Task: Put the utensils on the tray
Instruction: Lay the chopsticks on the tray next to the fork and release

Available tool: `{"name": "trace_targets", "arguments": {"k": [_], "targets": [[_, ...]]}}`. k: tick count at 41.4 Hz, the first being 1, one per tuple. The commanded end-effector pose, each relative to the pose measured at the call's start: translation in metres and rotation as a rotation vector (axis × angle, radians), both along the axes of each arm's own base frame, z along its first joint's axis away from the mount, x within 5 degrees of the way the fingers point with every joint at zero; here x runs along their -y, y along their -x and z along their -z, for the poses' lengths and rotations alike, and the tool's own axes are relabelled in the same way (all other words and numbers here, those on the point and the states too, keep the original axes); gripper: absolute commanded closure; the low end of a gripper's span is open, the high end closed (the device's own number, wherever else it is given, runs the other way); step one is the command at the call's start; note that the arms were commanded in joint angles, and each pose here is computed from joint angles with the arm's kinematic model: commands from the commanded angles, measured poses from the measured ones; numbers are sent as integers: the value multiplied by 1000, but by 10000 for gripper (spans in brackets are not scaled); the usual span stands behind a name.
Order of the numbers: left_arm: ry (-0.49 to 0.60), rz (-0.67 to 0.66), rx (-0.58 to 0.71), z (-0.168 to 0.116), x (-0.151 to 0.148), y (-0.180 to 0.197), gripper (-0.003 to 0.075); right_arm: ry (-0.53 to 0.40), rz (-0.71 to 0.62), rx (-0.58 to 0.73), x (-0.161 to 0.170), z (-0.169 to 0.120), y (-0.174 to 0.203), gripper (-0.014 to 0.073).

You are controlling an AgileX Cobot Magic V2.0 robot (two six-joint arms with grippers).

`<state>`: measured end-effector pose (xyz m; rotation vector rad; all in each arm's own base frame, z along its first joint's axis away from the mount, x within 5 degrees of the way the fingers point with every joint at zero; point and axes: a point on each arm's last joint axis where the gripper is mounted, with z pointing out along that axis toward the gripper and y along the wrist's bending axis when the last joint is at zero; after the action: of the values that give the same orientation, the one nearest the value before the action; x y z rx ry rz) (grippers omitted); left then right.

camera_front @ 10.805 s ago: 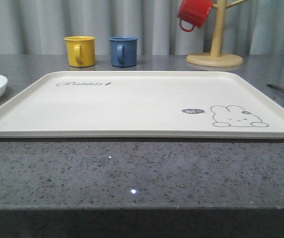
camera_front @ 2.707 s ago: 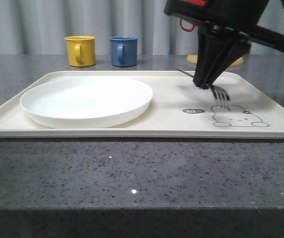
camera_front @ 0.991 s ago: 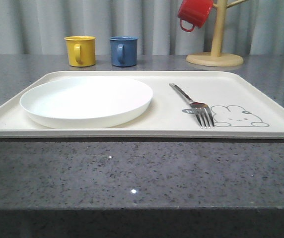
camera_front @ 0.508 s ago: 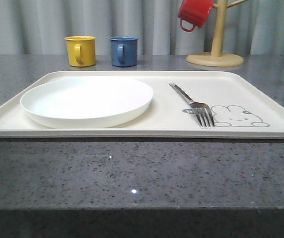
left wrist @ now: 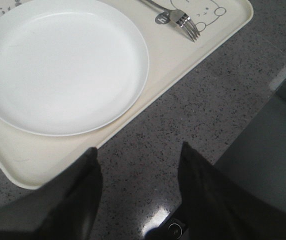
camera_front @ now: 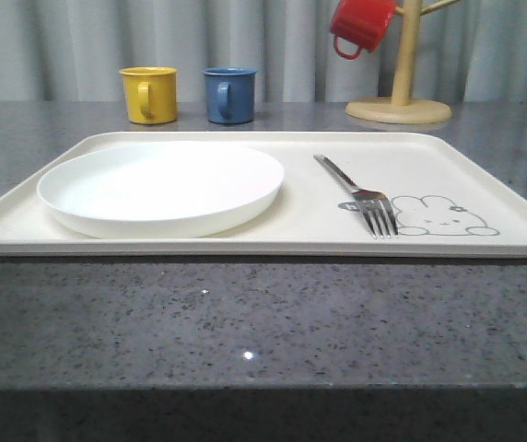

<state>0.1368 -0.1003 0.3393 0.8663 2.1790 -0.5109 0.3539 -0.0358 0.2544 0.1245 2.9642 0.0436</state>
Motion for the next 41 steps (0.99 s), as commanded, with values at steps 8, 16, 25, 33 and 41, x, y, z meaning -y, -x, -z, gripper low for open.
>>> {"name": "trace_targets", "arguments": {"k": [8, 16, 25, 33, 41], "targets": [[64, -13, 62, -14, 2, -1, 372, -130, -104, 45, -46, -66, 23, 572], [64, -13, 62, -14, 2, -1, 372, -261, -198, 78, -97, -73, 27, 572], [64, -13, 62, -14, 2, -1, 372, -319, -206, 86, -133, -67, 24, 572], [64, -13, 62, -14, 2, -1, 372, -324, -172, 22, -140, -48, 16, 572], [64, -13, 63, -14, 2, -1, 372, -320, -157, -22, -142, -33, 9, 500]]}}
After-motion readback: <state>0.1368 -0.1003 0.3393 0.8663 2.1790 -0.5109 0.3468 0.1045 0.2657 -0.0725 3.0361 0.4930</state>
